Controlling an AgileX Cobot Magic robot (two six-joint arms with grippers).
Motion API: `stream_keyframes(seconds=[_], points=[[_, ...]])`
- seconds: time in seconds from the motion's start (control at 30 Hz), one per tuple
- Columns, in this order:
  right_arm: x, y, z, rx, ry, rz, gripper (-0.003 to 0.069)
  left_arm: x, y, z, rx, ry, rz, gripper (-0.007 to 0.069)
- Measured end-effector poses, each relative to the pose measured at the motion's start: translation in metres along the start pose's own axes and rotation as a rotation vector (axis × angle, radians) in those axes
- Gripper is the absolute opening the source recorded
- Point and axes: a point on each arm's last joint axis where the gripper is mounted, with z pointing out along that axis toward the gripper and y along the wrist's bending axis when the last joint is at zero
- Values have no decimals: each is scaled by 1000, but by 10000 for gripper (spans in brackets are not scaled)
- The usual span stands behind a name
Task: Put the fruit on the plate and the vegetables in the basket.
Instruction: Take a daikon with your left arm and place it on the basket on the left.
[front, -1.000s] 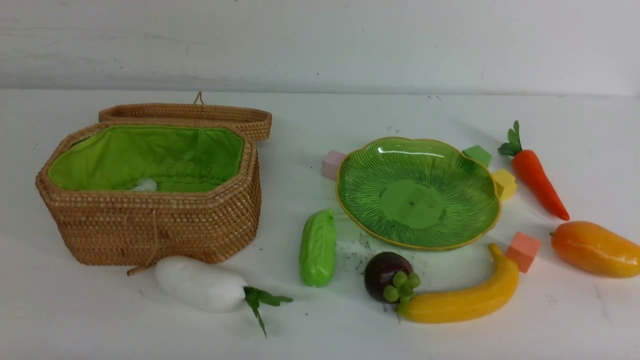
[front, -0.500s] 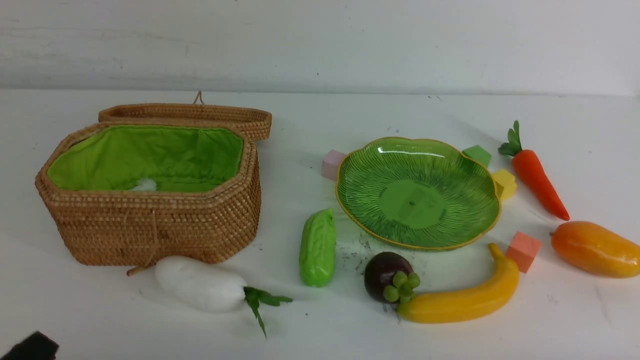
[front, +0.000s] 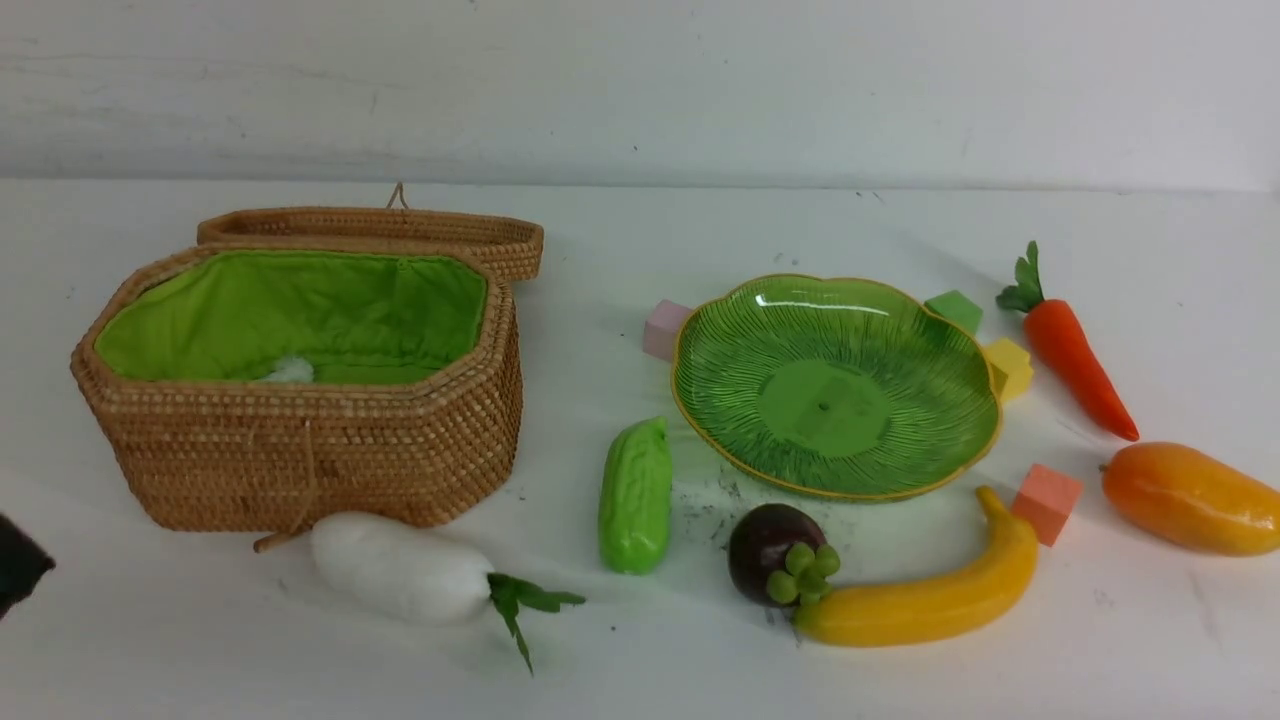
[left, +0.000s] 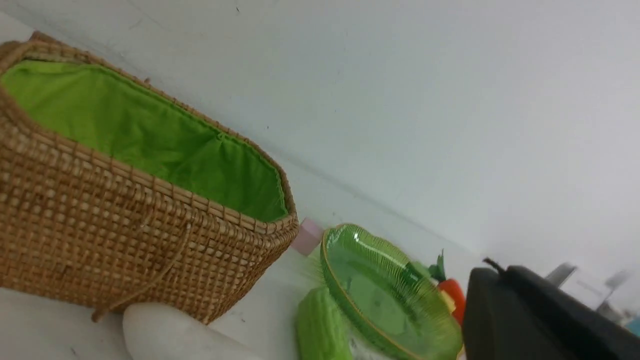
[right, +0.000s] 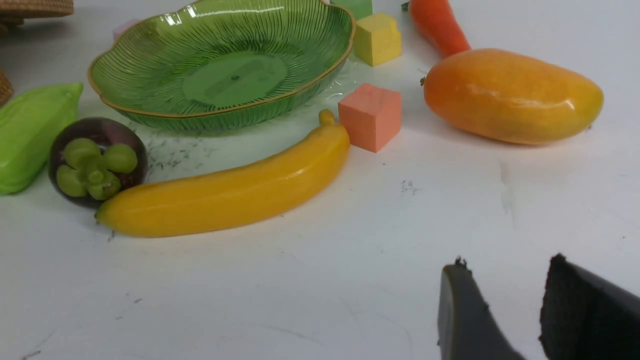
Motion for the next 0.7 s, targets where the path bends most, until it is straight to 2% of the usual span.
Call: stream_keyframes(seconds=[0.23,0.37,0.53,0.6,0.7], points=[[-1,0,0,-6,-19,34,241,-19,-27,48,-70,425,130,-13],[-8,3,0,-75,-98,243,241,-20,-29,68,-90,550,131,-13],[-23,3,-3,-102,-252,517,241,-15,-30,82,-46,684,238,-13],[-26,2,-4,-112,-290,572,236,-16,-32,85,-22,727,272,-13],[-39,9,-11,-164,-228,569,221,-18,-36,88,5,772,314,-13]])
